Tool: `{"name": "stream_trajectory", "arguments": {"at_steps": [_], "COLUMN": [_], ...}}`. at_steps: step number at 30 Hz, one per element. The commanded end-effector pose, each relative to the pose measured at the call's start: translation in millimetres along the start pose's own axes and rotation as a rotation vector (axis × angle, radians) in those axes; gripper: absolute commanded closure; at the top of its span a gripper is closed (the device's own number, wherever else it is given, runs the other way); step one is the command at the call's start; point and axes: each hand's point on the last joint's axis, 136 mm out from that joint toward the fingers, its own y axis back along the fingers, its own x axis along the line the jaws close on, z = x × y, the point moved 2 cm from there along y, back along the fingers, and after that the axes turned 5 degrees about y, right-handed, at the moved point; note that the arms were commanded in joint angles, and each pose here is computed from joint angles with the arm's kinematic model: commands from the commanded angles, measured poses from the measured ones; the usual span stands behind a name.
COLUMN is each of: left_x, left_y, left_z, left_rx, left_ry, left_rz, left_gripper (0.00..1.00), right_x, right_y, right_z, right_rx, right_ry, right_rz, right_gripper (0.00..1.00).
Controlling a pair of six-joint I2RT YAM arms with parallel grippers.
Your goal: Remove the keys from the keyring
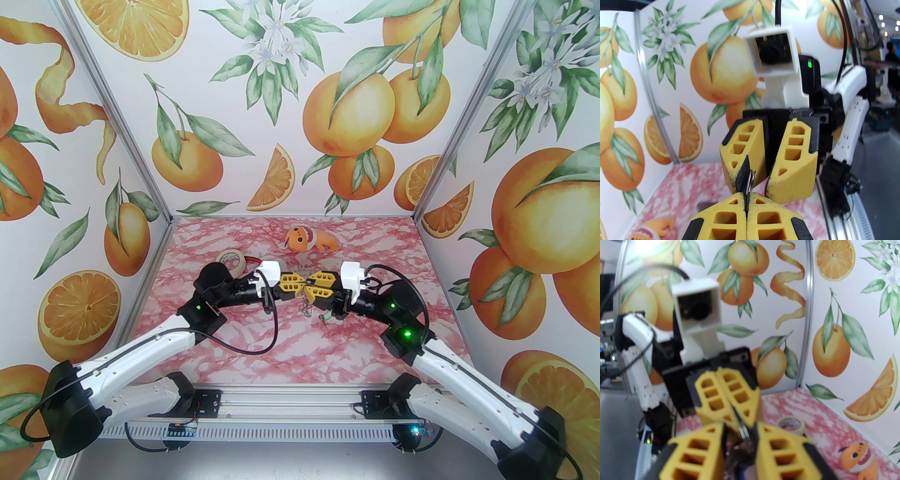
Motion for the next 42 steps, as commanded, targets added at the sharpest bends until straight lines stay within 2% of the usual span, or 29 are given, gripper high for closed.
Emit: {"name": "stream_trajectory", "arguments": {"at_steps": [1, 3, 4, 5, 13, 29, 36, 39, 42], "left_x": [-3, -2, 0, -1, 0, 2, 3, 3, 4], "left_y": [8, 10, 12, 13, 21, 15, 13, 13, 12], "left_z": [-5, -8, -9, -9, -5, 0, -1, 1, 4], "left_rx": [0.158, 0.217, 0.294, 0.325, 0.378, 0.377, 0.379, 0.375, 0.367], "left_ry": [-0.065, -0.068, -0.075, -0.083, -0.126, -0.124, -0.12, -0.12, -0.122], "left_rz": [-0.003, -0.008, -0.012, -0.022, -0.012, -0.031, -0.035, -0.039, -0.035], "left_gripper": [1.0, 1.0, 1.0, 1.0, 1.0, 1.0, 1.0, 1.0, 1.0], "right_x": [6, 5, 8, 10, 3, -10, -13, -14, -14], "right_y": [5, 7, 9, 9, 10, -8, -13, -14, -15], "right_z": [-21, -22, -22, -22, -18, -9, -6, -10, -13], "right_rx": [0.166, 0.224, 0.3, 0.343, 0.465, 0.437, 0.41, 0.416, 0.422], "right_ry": [-0.018, -0.02, -0.032, -0.03, 0.007, 0.028, 0.038, 0.036, 0.027], "right_rz": [0.038, 0.049, 0.111, 0.148, 0.169, 0.185, 0.185, 0.188, 0.194], "right_gripper": [0.66, 0.65, 0.64, 0.64, 0.65, 0.65, 0.74, 0.81, 0.83]}}
